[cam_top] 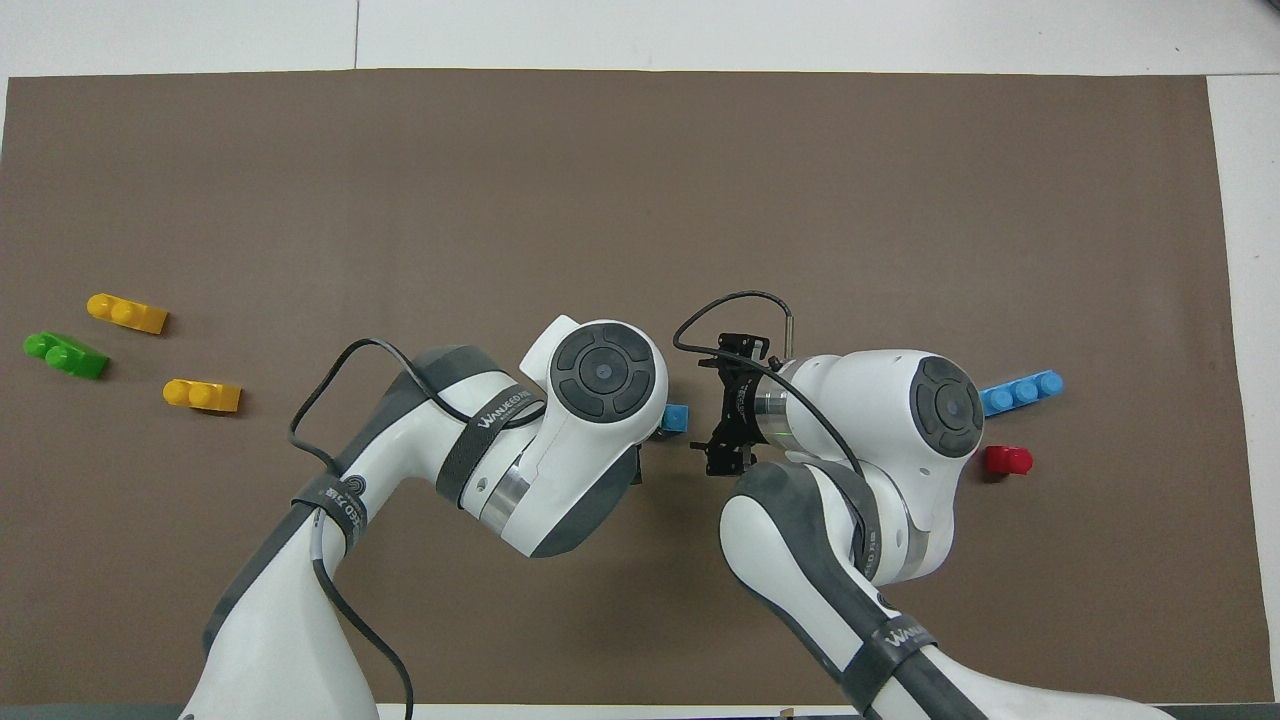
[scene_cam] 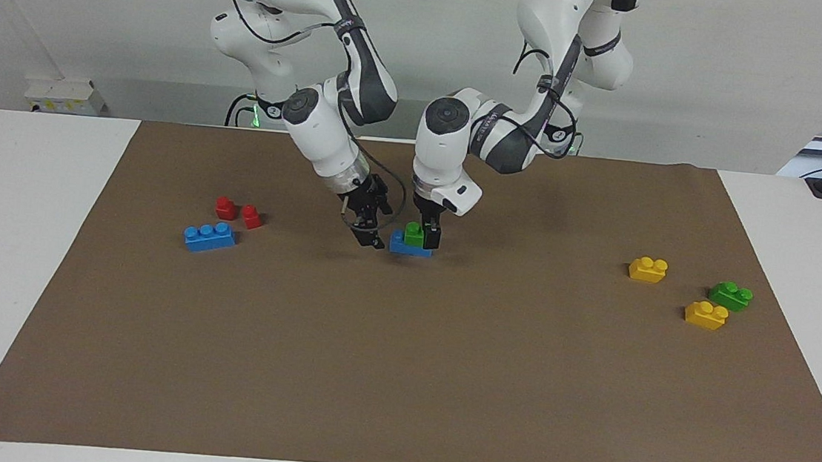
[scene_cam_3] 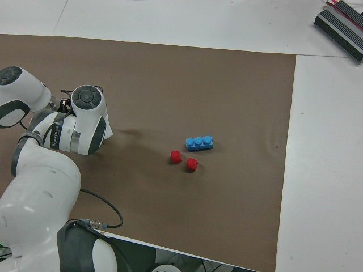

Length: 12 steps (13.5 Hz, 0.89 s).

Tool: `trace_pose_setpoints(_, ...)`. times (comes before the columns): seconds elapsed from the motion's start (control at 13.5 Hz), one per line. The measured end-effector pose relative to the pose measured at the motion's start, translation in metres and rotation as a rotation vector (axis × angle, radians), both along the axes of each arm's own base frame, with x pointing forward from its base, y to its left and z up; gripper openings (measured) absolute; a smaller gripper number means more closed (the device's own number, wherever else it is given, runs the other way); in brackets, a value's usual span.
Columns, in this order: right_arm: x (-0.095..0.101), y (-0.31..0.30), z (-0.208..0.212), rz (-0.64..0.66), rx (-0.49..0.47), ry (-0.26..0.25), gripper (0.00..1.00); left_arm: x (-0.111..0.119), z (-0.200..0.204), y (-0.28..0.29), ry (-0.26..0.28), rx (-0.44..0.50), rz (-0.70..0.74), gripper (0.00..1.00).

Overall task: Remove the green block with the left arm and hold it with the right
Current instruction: 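Grasp the green end with the left gripper while the right gripper grasps blue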

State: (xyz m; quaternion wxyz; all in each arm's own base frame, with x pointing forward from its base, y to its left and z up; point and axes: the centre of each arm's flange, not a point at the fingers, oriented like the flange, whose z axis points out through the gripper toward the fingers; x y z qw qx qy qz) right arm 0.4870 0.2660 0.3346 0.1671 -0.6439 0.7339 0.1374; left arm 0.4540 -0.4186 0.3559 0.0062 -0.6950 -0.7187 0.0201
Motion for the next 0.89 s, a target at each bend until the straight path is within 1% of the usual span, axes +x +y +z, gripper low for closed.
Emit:
trace_pose_setpoints(0.3,0.000,-0.001,-0.013,0.006,0.018,0.013,1.00,-0.001,-0.004,0.001,-0.008,-0.007,0.004,1.00)
trace_pose_setpoints(0.89,-0.004,0.013,-0.039,0.003,0.009,-0.001,1.00,-0.001,-0.005,0.001,-0.011,-0.010,0.005,1.00)
